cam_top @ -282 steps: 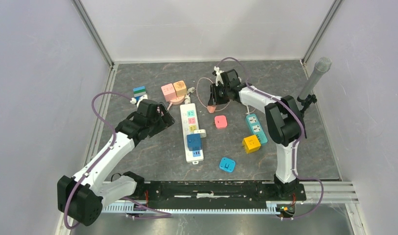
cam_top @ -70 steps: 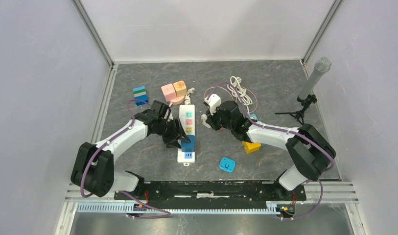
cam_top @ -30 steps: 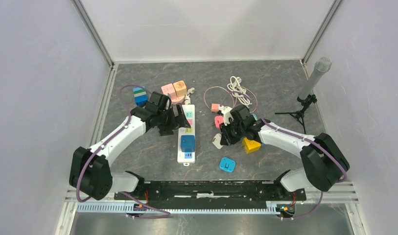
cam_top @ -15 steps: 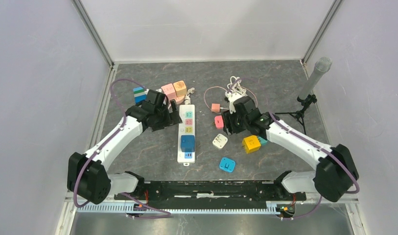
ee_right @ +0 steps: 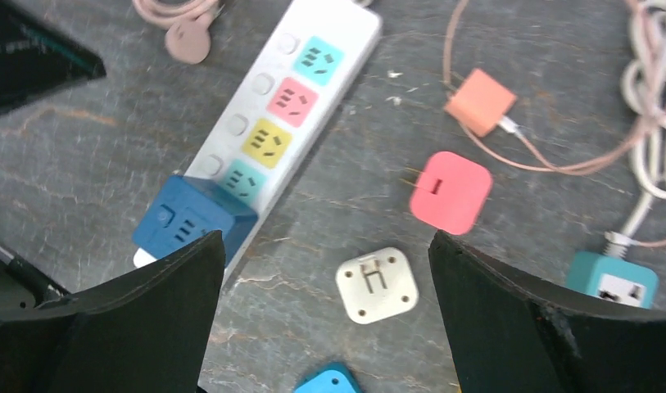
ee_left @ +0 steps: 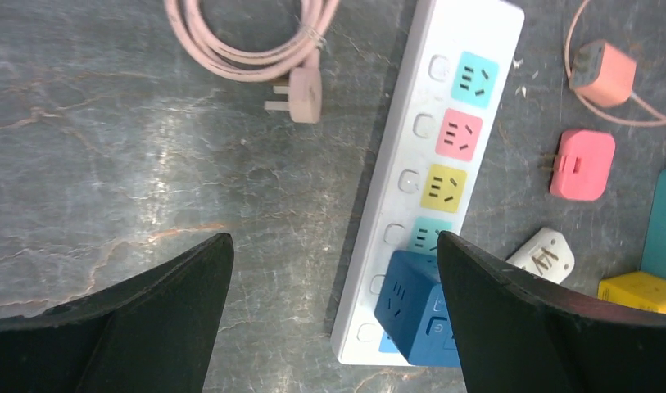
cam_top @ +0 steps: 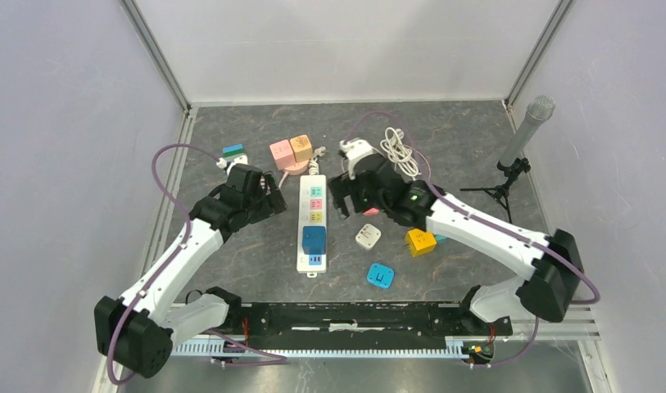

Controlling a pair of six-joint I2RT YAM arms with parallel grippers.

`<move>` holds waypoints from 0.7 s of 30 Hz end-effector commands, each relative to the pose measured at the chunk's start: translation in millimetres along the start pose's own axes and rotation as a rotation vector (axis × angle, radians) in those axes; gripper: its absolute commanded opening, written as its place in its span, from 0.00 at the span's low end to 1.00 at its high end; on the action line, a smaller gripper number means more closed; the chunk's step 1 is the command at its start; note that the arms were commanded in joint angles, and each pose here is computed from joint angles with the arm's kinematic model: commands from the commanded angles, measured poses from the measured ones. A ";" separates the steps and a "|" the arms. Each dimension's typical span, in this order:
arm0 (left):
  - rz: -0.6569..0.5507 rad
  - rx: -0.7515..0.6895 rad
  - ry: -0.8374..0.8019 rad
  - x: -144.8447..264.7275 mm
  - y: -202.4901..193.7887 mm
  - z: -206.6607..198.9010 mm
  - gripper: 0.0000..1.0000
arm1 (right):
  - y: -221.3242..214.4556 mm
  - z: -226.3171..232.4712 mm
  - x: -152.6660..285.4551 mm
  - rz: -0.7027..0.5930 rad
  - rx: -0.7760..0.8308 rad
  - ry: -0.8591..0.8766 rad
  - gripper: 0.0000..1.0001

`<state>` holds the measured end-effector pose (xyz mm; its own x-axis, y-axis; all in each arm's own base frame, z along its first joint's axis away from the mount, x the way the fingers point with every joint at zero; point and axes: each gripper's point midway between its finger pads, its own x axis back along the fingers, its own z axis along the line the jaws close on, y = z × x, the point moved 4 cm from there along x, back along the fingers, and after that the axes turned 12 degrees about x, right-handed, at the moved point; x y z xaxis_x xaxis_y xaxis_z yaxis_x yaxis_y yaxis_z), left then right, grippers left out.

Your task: Pull the plug off the socket

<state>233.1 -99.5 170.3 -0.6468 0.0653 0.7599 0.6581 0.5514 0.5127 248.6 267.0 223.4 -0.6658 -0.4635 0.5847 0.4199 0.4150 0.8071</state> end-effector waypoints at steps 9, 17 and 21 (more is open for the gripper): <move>-0.342 0.155 0.140 49.0 35.0 46.4 1.00 | 21.8 107.2 -24.6 0.013 0.290 0.041 0.98; -0.427 0.260 0.145 63.1 36.7 61.9 1.00 | 16.0 134.3 -52.4 0.034 0.384 0.034 0.98; -0.408 0.270 0.142 61.3 30.6 64.9 1.00 | 1.3 138.3 -71.9 0.074 0.434 0.021 0.98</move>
<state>191.1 -30.4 210.0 -0.7720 -0.2606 0.5798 0.2847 0.6737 0.6820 202.3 397.4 170.1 -0.5932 -0.4446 0.6711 0.2050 0.7227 0.6600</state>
